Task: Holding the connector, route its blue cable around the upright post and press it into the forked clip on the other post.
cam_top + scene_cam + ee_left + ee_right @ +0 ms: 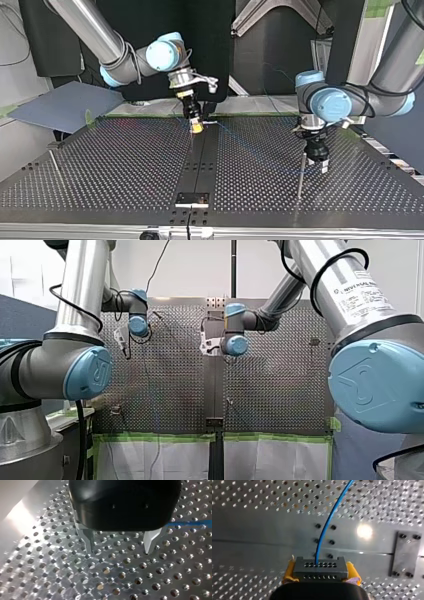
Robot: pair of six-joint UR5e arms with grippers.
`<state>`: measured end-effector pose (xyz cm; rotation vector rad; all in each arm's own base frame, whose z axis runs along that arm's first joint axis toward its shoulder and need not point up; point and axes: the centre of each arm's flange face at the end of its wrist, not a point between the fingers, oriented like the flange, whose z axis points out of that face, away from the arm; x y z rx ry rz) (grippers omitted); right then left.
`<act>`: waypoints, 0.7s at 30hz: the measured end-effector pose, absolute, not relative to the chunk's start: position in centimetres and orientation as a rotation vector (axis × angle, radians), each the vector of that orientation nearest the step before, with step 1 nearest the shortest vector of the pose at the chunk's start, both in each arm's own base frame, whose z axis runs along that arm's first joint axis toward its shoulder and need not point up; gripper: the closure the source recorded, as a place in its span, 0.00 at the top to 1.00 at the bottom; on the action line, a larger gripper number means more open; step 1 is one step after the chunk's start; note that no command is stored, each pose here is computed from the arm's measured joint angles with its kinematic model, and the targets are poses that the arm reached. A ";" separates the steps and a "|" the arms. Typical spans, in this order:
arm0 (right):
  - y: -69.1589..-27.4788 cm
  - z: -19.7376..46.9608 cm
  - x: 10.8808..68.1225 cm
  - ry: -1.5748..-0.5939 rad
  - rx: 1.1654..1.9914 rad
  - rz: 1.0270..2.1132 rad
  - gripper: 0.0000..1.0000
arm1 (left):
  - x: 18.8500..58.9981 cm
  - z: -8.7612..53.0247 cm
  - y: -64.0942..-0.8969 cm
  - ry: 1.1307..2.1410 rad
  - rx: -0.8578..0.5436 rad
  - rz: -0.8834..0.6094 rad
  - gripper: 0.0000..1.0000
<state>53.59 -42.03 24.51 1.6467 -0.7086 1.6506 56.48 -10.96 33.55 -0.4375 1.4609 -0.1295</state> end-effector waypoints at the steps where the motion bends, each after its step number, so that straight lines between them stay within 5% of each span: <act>1: -42.0 24.3 53.4 -0.713 1.646 1.646 0.00 | 56.6 33.4 -11.0 1.462 -0.432 -0.135 1.00; 21: -44.1 21.3 49.9 -0.786 1.626 1.565 0.00 | 59.0 33.1 -11.9 1.509 -0.364 -0.192 1.00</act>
